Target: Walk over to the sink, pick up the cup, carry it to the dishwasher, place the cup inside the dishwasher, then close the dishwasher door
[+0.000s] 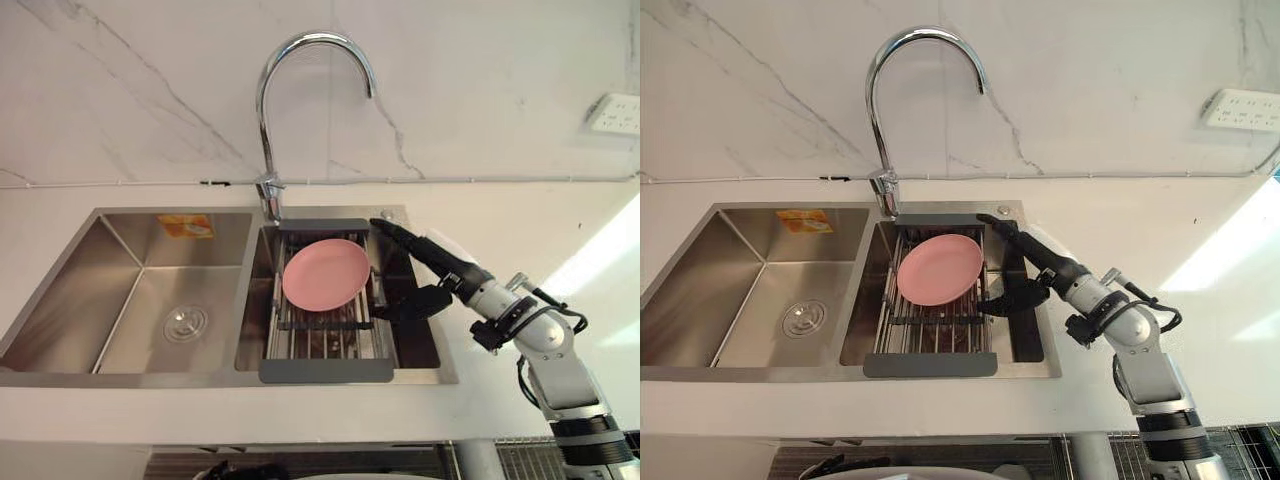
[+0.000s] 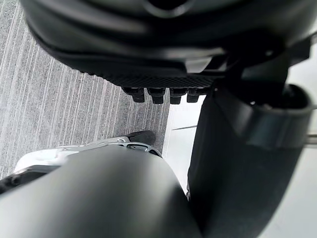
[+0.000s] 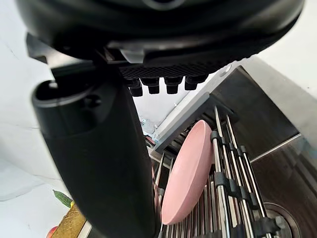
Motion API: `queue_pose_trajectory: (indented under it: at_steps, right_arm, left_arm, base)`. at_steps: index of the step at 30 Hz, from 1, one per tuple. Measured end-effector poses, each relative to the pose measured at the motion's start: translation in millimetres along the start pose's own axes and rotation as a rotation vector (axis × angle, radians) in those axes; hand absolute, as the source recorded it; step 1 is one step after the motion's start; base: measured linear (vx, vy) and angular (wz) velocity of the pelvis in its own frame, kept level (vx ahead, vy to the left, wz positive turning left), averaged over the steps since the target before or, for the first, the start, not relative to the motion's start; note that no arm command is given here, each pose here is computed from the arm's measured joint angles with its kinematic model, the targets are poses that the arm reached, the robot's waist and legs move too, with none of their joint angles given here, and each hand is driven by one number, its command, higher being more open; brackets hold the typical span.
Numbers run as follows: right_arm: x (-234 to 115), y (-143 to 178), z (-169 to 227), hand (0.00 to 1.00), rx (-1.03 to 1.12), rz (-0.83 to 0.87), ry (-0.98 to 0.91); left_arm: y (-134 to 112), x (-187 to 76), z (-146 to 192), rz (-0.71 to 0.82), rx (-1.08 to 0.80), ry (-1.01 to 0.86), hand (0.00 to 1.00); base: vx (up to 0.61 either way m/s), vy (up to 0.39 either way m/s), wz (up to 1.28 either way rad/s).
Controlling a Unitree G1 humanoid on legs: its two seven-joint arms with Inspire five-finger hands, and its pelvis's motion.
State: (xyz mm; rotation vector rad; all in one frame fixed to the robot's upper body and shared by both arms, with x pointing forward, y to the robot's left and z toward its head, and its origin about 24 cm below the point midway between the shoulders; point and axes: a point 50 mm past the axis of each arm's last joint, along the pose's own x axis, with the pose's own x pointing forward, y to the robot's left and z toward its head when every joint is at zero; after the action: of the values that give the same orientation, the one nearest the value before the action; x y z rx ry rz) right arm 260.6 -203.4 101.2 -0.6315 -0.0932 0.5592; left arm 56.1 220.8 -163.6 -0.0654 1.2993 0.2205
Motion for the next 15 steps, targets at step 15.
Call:
queue_pose_trajectory:
  at_steps: [15]
  right_arm:
    - [12,20,-20,1.00,-0.138,0.007,0.112]
  left_arm:
    - [-2,0,4,-0.005,0.049,-0.010,1.00]
  base:
    - [0.00,-0.001,0.03]
